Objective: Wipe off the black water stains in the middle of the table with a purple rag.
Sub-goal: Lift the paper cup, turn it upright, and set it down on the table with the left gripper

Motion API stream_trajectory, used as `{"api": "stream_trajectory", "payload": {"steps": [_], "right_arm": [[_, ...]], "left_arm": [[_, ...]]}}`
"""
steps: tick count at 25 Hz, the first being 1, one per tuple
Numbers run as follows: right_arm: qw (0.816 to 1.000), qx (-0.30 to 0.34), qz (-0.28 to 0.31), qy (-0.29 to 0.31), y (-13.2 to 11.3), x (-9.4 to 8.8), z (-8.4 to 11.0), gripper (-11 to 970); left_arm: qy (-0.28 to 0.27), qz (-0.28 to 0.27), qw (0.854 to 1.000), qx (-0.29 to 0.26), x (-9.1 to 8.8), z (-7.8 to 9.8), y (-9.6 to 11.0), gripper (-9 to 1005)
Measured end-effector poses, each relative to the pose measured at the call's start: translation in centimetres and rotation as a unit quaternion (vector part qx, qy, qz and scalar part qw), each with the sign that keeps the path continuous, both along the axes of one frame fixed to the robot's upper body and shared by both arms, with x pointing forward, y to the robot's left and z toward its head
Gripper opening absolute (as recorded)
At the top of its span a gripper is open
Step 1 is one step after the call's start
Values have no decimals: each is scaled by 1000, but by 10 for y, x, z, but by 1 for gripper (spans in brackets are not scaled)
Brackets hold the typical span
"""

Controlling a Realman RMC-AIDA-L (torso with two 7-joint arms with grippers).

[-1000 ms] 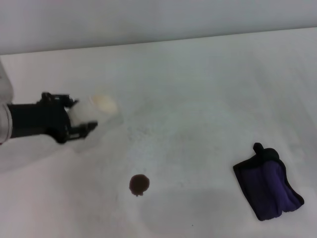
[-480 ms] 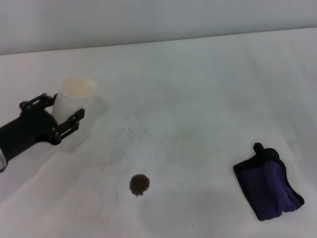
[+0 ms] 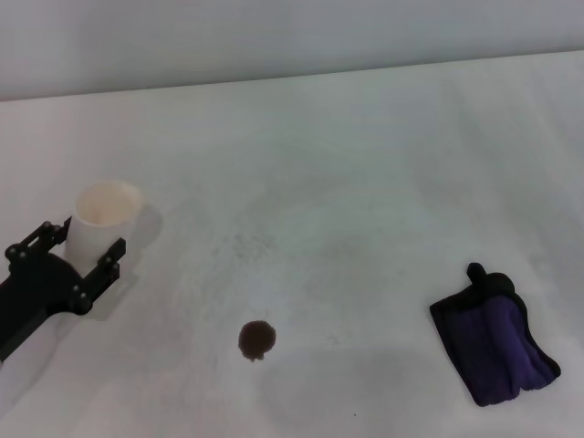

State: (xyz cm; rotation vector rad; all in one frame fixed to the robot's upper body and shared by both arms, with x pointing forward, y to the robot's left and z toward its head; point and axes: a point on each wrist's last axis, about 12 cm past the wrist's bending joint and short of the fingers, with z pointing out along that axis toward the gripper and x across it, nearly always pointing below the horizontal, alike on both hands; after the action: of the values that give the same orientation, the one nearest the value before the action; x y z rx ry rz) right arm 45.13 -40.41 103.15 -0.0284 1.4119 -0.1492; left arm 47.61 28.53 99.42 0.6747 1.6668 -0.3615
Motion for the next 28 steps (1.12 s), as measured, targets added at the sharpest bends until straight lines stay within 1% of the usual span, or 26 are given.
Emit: {"api": "stream_trajectory", "payload": {"steps": [4,15,19,28], "right_arm": [[1000,1,1,-3,0,-2,0,867],[1000,10,-2,3,2,-8,-4,868],[1000,11,-3,6,2,-8,-5,868],[1000,11,0,12,3,-4,-6,866]], "left_arm": [[-1,6,1000,-5,-8,-2,3,621],[13,15,1000,18,-25,-16,6,620],[21,21,999,27,-31,-21,6,620],[29,30,999,27,-43,-25,11,622]]}}
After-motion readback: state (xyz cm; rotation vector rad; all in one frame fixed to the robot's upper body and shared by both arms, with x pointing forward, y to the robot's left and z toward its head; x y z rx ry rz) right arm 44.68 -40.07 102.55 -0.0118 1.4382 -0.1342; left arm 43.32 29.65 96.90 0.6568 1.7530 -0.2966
